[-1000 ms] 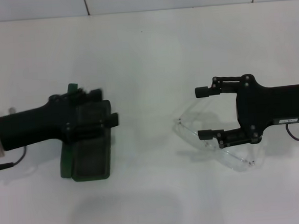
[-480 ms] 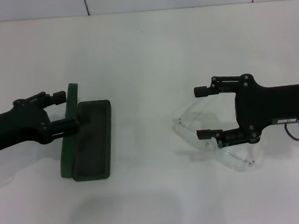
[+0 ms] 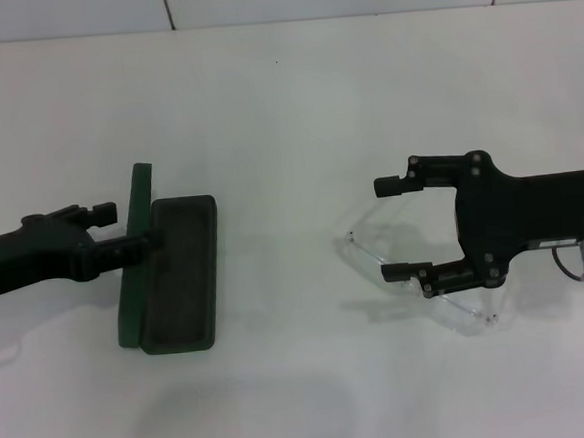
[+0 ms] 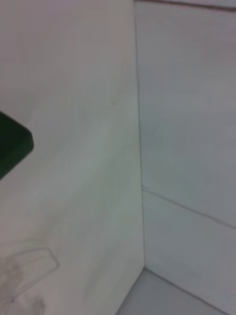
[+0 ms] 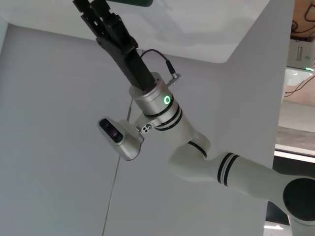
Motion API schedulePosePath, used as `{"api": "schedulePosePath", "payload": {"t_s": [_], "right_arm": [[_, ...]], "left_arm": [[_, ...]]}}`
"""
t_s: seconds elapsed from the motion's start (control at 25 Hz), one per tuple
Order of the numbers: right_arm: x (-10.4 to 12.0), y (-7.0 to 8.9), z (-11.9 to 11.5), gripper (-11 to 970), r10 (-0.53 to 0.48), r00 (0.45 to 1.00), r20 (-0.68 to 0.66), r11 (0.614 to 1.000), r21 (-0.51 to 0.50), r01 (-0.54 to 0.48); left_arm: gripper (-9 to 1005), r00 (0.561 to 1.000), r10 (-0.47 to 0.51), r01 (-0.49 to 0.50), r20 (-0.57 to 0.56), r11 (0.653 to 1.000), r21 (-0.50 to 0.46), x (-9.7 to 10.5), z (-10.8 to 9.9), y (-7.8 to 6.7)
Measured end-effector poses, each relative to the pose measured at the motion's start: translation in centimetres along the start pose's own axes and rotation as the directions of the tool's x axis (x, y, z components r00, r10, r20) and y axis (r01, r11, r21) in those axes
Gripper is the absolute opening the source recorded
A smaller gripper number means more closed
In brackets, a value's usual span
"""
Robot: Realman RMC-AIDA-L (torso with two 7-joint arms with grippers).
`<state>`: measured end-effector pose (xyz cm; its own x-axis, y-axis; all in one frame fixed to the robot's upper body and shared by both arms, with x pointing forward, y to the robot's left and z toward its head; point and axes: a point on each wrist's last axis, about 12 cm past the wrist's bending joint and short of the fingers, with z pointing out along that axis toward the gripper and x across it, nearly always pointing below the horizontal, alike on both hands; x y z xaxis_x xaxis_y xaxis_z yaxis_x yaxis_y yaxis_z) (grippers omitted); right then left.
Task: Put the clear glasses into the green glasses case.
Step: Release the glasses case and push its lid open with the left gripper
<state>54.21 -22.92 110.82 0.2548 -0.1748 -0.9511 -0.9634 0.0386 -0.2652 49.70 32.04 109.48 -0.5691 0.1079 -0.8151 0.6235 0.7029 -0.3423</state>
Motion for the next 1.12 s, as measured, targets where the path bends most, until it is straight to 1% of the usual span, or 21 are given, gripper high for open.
{"api": "schedulePosePath", "payload": {"t_s": [0.16,0.4,0.56,0.76,0.88,1.08,1.12], "right_arm": [[0.1,0.1,0.0,769,-0.005,1.0,-0.001,1.0,0.002,0.005],[0.3,0.6,-0.2,769,-0.03,1.0,0.008,1.0,-0.001,0.03],[0.4,0.9,-0.4,769,-0.029,1.0,0.009,1.0,0.004,0.029],[0.4,1.0,-0.5,769,-0.027,1.0,0.013,1.0,0.008,0.026],[0.6,1.3,-0.7,769,-0.025,1.0,0.016,1.0,0.016,0.025],[0.5,1.8,-1.1,768,-0.039,0.998,0.045,0.999,0.036,0.037],[0.5,1.9,-1.1,768,-0.04,0.998,0.049,0.999,0.035,0.038]], "left_arm": [[871,0.999,-0.035,0.035,-0.03,0.999,-0.015,-0.2,0.3,0.2],[869,0.993,-0.081,0.079,-0.081,0.997,-0.024,-0.7,1.3,0.5],[868,0.991,-0.078,0.075,-0.11,0.997,-0.031,-0.9,1.7,0.6],[664,0.989,-0.058,0.053,-0.138,0.998,-0.039,-1.2,1.9,0.8],[465,0.989,-0.043,0.038,-0.141,0.998,-0.041,-1.5,1.9,0.9],[259,0.991,-0.005,-0.002,-0.132,0.999,-0.053,-2.7,1.9,1.3],[252,0.991,0.009,-0.016,-0.134,0.998,-0.056,-3.1,1.9,1.5]]}}
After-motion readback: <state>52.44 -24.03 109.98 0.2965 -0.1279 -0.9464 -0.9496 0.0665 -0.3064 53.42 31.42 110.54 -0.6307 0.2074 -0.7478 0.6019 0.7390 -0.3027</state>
